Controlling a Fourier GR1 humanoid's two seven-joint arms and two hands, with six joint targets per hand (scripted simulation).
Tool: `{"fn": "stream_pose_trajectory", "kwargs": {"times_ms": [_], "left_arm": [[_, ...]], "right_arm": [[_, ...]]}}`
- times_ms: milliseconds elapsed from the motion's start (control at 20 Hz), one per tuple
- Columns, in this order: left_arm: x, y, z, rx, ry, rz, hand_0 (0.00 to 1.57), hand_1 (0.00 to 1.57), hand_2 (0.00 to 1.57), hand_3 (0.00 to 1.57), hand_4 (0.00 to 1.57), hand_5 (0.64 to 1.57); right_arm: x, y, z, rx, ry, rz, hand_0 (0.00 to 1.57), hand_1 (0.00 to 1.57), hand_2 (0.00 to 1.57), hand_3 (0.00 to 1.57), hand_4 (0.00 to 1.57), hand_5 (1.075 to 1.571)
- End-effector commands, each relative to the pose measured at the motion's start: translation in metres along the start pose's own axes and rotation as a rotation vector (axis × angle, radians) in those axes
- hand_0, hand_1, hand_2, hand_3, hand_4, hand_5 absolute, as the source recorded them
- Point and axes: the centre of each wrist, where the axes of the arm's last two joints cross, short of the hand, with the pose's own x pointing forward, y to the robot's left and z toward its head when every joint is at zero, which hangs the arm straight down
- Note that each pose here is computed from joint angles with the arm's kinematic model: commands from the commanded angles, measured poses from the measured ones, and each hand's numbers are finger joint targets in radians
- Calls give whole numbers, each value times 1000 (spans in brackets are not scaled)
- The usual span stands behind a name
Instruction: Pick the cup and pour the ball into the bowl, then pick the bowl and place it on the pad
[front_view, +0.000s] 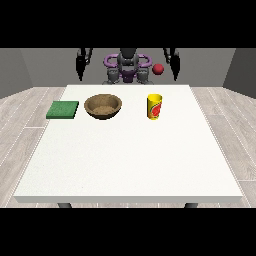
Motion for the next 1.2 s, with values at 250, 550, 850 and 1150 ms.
{"fn": "stream_pose_trajectory", "kwargs": {"times_ms": [250, 550, 850, 1150], "left_arm": [[36, 8, -5, -20, -44, -27, 0, 0, 0, 0, 0, 1535], [77, -22, -13, -101, 24, 373, 0, 0, 0, 0, 0, 1541], [79, -20, 5, -118, 42, 372, 0, 0, 0, 0, 0, 1535], [109, -5, -42, -69, -298, 249, 0, 0, 0, 0, 0, 1512]], "right_arm": [[33, -15, -3, 3, -14, 61, 0, 0, 0, 305, 1058, 1571], [89, 96, -11, 126, 57, -170, 0, 0, 0, 0, 783, 1571], [115, 151, 16, 128, 95, -181, 0, 0, 0, 0, 512, 1571], [164, 151, -26, 152, -237, -72, 0, 0, 0, 0, 0, 1570]]}}
